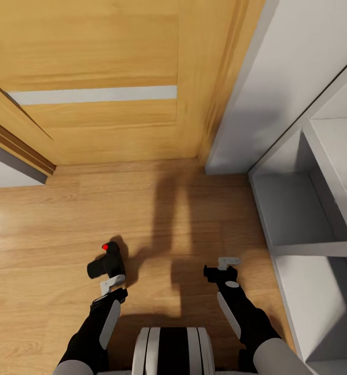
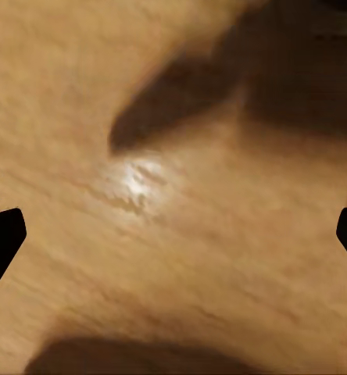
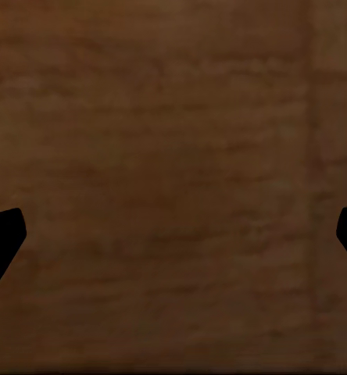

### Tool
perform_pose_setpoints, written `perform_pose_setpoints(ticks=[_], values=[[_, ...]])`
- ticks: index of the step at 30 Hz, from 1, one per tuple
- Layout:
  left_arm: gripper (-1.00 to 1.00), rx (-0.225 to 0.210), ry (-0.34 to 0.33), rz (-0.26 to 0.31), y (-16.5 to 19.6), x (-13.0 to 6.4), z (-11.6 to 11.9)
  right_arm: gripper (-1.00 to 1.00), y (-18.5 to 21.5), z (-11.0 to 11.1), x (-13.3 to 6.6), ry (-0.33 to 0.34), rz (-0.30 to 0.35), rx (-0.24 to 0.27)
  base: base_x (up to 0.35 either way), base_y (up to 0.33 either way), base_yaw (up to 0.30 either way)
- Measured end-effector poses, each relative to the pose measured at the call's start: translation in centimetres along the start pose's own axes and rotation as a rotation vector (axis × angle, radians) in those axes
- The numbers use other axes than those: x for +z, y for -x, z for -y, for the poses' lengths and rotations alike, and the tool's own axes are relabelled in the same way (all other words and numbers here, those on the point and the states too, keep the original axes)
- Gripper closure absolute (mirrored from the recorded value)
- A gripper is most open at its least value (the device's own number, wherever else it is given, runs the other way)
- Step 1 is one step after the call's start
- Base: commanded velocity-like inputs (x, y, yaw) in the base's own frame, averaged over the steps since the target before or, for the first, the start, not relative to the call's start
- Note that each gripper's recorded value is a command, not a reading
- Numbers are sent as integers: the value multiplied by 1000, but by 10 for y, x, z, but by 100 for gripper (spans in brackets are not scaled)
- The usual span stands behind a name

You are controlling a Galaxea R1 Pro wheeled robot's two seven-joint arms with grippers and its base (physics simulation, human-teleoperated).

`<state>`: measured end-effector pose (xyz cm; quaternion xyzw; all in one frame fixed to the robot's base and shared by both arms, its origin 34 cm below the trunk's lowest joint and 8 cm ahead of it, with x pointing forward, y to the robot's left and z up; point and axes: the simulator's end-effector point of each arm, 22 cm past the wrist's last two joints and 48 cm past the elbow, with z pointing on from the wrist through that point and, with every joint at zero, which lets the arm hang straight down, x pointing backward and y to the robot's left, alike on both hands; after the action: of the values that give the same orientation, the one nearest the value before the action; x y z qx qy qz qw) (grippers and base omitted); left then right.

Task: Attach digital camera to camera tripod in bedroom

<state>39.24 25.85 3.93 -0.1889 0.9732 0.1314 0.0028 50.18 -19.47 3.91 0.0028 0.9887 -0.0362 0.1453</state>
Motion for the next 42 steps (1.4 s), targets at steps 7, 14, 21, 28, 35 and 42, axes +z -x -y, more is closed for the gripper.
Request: perform_pose_setpoints(ticks=[7,14,21,28,35,42], values=[[-100,-26,-35,51,16,-6,14,-100,21,3,-1,-9,62,17,0,0,0],[-100,-26,-23,70,19,-4,8,-100,37,3,-5,-11,95,23,0,0,0],[-100,-32,-20,82,21,-3,7,-100,55,10,-9,-22,133,29,0,0,0],[-100,-29,-43,81,20,-3,13,-100,76,12,-14,-21,189,47,0,0,0],[-100,-25,-80,76,18,-3,22,-100,82,11,-17,-19,203,52,0,0,0],[-100,-25,-112,73,17,-4,29,-100,82,11,-16,-19,201,51,0,0,0]])
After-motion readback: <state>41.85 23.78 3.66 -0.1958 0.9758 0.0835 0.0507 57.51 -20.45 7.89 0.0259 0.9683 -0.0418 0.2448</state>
